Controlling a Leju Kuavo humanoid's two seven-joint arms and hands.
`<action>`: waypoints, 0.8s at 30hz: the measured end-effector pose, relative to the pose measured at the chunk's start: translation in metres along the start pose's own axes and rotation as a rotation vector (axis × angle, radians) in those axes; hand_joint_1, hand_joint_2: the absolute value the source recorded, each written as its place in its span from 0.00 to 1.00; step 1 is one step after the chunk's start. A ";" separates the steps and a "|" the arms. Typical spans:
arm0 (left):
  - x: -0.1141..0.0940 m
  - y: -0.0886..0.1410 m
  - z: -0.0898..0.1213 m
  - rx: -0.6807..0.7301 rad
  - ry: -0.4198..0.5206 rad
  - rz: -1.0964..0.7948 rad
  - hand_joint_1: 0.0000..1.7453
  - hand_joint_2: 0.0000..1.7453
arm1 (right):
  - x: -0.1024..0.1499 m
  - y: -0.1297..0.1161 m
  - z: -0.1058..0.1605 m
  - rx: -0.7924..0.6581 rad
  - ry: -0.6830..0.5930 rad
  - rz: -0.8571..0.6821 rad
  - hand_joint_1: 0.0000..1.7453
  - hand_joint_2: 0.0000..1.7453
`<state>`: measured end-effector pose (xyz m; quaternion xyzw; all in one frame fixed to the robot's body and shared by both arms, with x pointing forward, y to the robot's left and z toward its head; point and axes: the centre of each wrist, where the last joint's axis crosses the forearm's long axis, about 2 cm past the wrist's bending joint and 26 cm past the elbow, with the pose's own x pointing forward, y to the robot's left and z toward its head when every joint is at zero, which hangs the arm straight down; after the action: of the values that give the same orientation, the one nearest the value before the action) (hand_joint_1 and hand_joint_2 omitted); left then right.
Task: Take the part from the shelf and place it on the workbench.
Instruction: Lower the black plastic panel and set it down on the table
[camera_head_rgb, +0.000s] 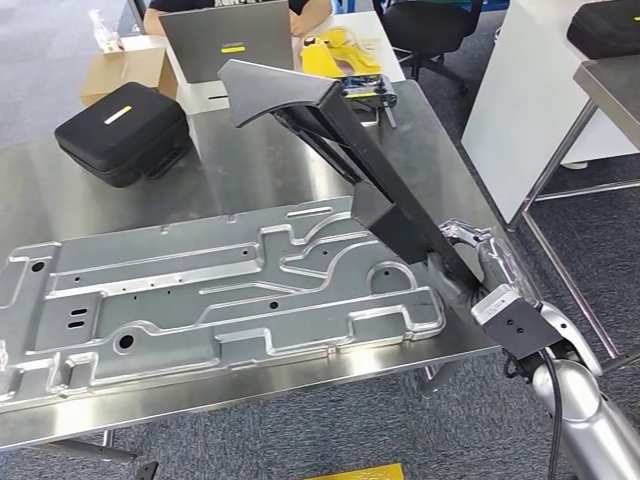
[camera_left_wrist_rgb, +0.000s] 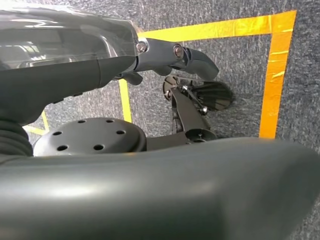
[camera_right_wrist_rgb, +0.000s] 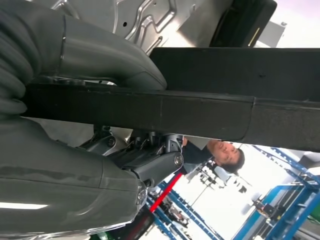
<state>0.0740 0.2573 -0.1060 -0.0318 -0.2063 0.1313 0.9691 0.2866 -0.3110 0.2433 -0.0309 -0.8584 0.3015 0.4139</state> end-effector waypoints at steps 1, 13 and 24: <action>0.000 0.000 0.000 0.000 0.000 0.000 0.00 1.00 | 0.000 0.000 0.000 -0.002 0.000 0.004 1.00 1.00; 0.001 0.000 0.000 -0.008 0.002 -0.008 0.00 1.00 | 0.002 -0.015 -0.011 -0.052 0.030 0.218 1.00 1.00; 0.017 -0.007 -0.004 -0.049 0.013 -0.083 0.00 1.00 | -0.008 -0.033 -0.095 -0.045 0.140 0.569 1.00 1.00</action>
<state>0.0920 0.2549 -0.1024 -0.0481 -0.2041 0.0857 0.9740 0.3674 -0.2938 0.3009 -0.3002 -0.7909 0.3837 0.3704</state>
